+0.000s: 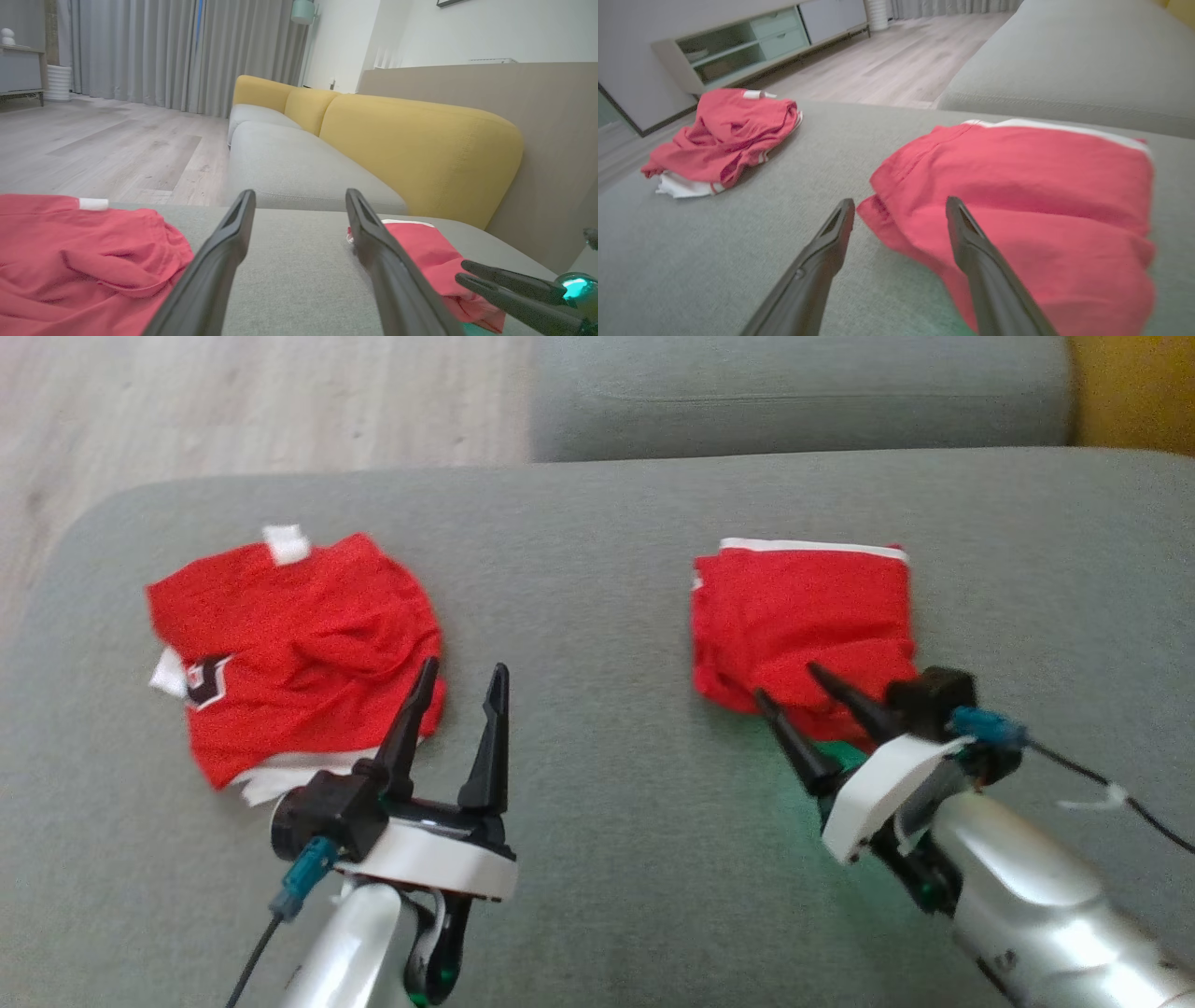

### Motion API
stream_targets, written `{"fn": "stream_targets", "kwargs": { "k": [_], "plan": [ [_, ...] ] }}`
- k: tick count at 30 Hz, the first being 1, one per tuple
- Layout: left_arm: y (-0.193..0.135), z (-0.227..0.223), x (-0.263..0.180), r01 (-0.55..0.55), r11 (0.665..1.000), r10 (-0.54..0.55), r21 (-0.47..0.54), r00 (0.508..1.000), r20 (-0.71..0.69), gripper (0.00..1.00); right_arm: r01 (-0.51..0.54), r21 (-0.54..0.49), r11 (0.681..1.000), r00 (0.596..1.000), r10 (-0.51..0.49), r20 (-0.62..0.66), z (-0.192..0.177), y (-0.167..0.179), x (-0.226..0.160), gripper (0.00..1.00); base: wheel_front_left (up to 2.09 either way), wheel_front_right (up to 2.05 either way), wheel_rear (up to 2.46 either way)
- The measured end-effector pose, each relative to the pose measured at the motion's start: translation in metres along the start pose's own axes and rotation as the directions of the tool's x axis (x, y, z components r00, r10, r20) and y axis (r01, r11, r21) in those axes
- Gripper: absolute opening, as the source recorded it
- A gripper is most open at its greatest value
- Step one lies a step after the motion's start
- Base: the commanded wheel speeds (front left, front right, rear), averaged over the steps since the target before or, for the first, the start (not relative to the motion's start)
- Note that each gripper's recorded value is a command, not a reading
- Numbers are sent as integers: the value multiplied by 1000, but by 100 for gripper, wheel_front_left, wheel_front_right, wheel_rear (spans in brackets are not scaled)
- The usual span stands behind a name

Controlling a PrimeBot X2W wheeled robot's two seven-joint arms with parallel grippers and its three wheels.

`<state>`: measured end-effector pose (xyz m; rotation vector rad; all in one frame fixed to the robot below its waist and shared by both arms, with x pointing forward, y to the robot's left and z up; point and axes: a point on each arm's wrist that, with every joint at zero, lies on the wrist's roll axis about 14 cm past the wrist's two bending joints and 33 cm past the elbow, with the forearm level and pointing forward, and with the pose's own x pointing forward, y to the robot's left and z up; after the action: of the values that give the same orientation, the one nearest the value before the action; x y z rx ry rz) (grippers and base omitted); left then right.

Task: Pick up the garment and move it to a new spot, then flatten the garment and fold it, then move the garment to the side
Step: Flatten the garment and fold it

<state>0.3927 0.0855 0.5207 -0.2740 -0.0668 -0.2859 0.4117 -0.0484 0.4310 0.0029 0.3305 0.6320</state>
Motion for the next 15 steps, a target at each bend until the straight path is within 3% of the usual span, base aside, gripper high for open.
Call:
{"fn": "stream_targets", "kwargs": {
  "k": [5, 8, 12, 15],
  "plan": [
    [-13, 2, 11, 42, 999, -42, -6, 999, 10, 100, 110, 57, 992, 988, -115, 106, 26, -37, -25, 100, 0, 0, 0],
    [-28, 6, 18, 85, 996, -85, -10, 996, 25, 100, 251, 82, 964, 944, -263, 198, 51, -84, -54, 100, 0, 0, 0],
    [-36, 11, 23, 112, 994, -112, -6, 993, 40, 100, 396, 133, 908, 848, -418, 327, 85, -130, -94, 100, 0, 0, 0],
    [-42, 13, 25, 131, 991, -131, -9, 990, 46, 100, 487, 174, 856, 769, -514, 380, 88, -148, -125, 100, 0, 0, 0]
  ]
}}
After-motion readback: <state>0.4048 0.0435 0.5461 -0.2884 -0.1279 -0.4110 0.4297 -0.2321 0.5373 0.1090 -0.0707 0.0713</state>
